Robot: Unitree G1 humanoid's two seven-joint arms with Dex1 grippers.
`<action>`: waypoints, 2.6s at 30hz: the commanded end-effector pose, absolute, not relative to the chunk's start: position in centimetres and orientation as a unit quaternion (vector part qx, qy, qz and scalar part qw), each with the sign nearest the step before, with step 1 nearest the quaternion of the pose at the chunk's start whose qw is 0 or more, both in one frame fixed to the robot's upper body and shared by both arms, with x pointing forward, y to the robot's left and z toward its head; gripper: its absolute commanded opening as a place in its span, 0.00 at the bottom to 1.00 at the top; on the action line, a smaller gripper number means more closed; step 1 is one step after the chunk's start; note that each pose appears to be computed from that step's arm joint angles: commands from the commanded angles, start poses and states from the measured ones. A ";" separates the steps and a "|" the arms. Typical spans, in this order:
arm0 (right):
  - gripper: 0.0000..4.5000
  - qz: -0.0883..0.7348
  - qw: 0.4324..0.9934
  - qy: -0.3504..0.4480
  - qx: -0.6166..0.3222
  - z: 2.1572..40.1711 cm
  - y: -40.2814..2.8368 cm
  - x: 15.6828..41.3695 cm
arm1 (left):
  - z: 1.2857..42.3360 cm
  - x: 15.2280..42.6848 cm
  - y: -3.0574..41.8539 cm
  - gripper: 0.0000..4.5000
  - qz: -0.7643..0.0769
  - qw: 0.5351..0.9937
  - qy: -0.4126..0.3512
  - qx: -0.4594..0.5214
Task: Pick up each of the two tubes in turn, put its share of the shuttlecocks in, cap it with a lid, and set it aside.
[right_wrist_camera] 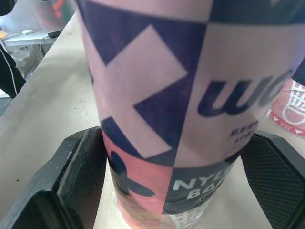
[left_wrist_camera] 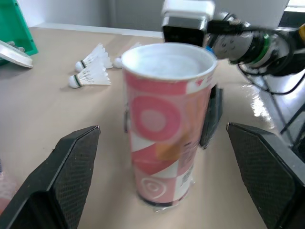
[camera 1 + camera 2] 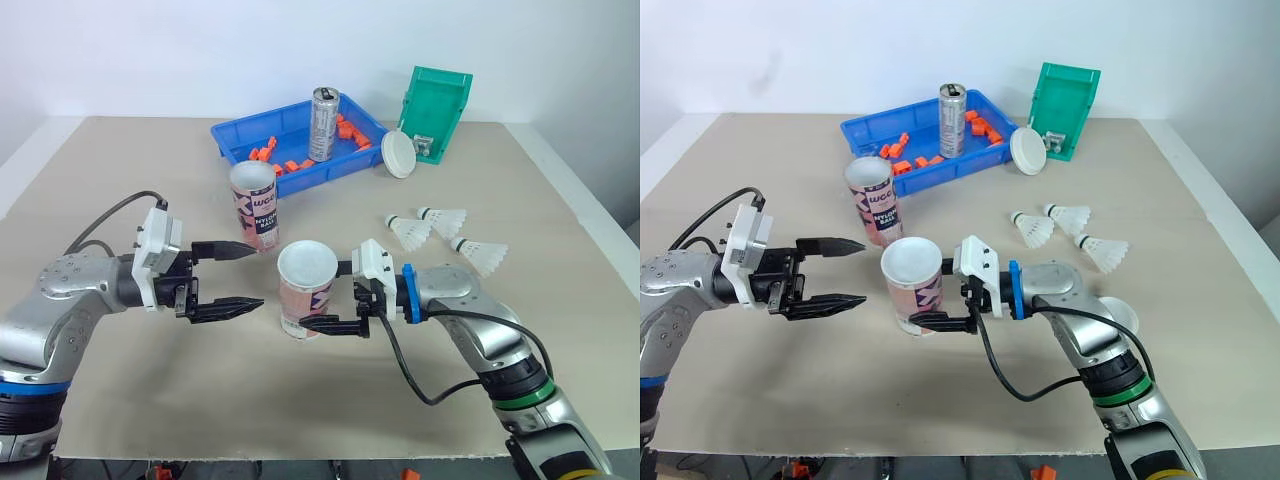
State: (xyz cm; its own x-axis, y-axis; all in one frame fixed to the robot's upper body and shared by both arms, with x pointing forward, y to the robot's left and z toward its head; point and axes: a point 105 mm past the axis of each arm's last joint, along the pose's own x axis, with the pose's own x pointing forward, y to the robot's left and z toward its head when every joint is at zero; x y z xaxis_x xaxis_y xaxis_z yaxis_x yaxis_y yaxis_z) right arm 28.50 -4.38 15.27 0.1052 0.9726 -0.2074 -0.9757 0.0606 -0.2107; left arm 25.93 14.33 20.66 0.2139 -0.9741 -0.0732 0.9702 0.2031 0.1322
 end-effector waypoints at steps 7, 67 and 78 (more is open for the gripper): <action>0.55 0.665 0.734 -0.040 -0.130 18.3 -5.2 28.2 | 24.3 25.3 12.4 1.00 -0.655 0.748 -0.062 0.086; 0.98 -0.078 0.984 0.153 -0.047 13.9 -44.4 31.9 | 23.3 30.2 2.7 1.00 -0.706 0.700 -0.099 -0.033; 0.98 0.187 0.971 0.090 -0.117 19.6 -34.6 28.5 | 19.7 30.1 8.5 1.00 -0.595 0.802 -0.020 -0.044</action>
